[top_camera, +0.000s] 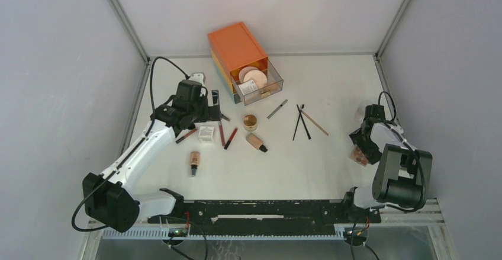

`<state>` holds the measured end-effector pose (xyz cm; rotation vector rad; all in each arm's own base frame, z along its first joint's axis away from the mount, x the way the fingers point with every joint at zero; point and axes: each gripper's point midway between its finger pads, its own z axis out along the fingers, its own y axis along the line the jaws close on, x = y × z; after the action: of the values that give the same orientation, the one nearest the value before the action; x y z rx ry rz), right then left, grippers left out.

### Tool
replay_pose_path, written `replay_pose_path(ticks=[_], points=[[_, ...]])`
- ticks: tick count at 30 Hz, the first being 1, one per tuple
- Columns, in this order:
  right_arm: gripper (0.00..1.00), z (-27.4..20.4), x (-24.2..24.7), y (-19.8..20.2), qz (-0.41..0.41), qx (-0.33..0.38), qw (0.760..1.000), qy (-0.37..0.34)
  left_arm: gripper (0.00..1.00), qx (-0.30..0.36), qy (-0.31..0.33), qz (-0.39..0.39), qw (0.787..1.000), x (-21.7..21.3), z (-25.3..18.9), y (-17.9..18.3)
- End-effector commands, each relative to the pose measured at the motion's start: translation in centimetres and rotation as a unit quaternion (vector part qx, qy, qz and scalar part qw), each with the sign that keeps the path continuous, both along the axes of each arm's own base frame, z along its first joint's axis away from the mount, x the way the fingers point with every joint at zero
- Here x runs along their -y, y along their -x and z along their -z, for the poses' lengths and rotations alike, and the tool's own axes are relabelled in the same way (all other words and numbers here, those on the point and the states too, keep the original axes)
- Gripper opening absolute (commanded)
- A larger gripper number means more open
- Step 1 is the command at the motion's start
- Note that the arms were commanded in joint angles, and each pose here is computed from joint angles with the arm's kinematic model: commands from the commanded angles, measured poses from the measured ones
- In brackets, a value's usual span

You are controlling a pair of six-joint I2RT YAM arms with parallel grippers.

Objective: Organize the makeup
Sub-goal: Move the makeup to the center of the board, then pick up the makeup from the center of the board.

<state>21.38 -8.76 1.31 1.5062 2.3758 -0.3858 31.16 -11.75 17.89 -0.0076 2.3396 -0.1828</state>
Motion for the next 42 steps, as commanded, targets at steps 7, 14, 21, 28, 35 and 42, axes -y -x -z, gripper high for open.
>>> replay_pose_path(ticks=[7, 14, 21, 28, 35, 42], points=[[0.99, 2.0, -0.5, -2.0, -0.072, -0.006, 0.997, -0.037, 1.00, 0.036, 0.025, 0.003, 0.999, 1.1, -3.1, -1.6], [0.90, 1.9, -1.2, -2.4, -0.088, 0.012, 0.995, -0.055, 1.00, 0.031, 0.026, 0.000, 0.999, 1.1, -2.5, -1.5], [0.89, 0.9, -5.4, -4.7, -0.183, 0.092, 0.970, -0.131, 1.00, 0.041, 0.032, -0.005, 0.999, 0.9, -2.6, -1.2], [0.90, 0.6, -8.0, -5.4, -0.244, 0.088, 0.953, -0.156, 1.00, 0.043, 0.026, -0.009, 0.999, 0.3, -2.4, -0.6], [0.93, 0.7, -10.9, -4.6, -0.309, 0.038, 0.937, -0.157, 1.00, 0.045, 0.013, -0.004, 0.999, -0.1, -2.2, -0.3], [0.96, -1.1, -8.5, -3.9, -0.257, 0.038, 0.963, -0.066, 1.00, 0.046, 0.006, 0.003, 0.999, -0.1, -2.2, -0.3]])
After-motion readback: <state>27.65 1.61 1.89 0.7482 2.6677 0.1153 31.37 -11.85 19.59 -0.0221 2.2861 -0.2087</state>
